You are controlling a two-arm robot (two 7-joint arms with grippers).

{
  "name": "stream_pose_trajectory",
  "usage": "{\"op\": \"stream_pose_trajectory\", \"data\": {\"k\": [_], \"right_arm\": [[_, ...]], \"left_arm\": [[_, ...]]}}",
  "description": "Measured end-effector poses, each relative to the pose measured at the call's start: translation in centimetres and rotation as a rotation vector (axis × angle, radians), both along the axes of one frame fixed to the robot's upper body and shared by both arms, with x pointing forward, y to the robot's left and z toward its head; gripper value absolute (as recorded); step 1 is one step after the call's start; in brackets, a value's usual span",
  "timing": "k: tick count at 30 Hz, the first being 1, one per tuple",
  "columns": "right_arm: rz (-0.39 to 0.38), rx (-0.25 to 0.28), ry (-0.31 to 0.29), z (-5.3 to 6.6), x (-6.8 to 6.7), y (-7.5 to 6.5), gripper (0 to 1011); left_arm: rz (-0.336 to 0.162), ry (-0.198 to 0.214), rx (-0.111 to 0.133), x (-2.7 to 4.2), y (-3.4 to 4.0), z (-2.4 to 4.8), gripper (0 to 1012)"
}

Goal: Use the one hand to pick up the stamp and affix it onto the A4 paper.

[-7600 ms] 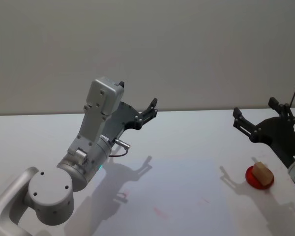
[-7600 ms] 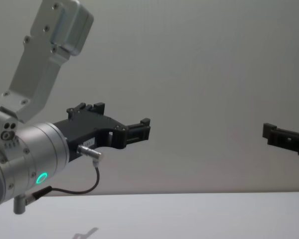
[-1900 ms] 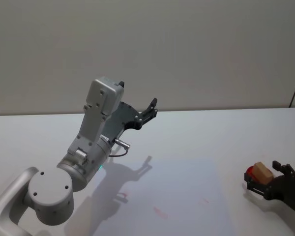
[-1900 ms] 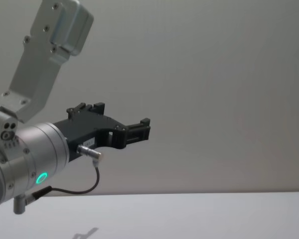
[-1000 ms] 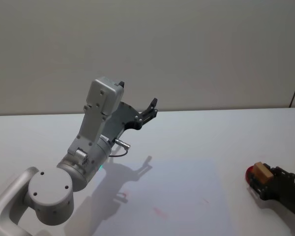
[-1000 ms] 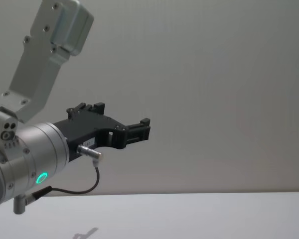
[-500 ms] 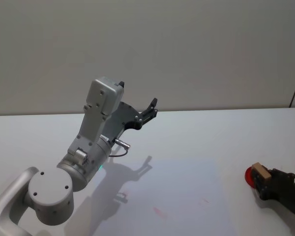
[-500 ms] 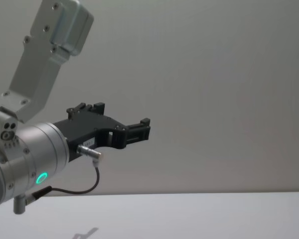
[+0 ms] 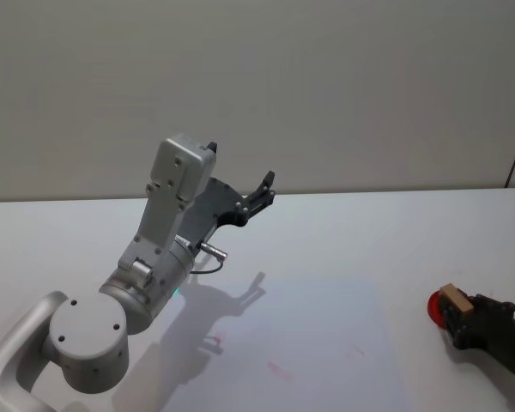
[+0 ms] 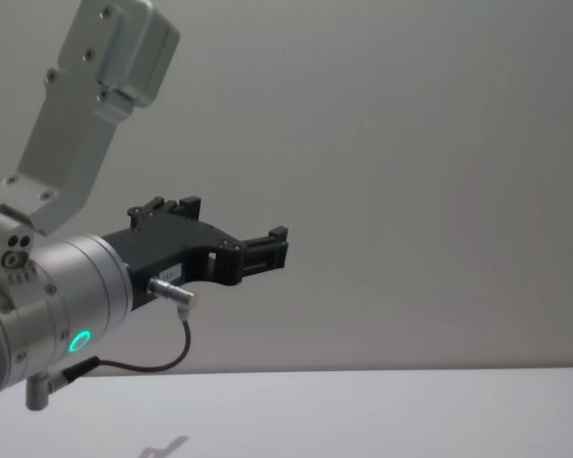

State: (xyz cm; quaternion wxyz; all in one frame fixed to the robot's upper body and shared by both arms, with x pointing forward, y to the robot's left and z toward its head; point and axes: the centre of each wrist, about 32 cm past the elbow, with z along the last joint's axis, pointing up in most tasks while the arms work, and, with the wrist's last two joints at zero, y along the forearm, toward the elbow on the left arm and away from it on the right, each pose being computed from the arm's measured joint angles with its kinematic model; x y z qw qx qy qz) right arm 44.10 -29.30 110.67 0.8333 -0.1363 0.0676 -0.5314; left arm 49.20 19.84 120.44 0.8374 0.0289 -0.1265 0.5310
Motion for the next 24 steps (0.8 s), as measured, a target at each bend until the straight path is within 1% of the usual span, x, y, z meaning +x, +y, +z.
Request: {"op": "stream_pose_trajectory", "data": {"k": [24], "right_arm": [[-0.003,-0.022,0.012,-0.32,0.01,-0.27,220]], "left_arm": [[0.0,0.0,0.0,0.0,0.0,0.0,1001]]}}
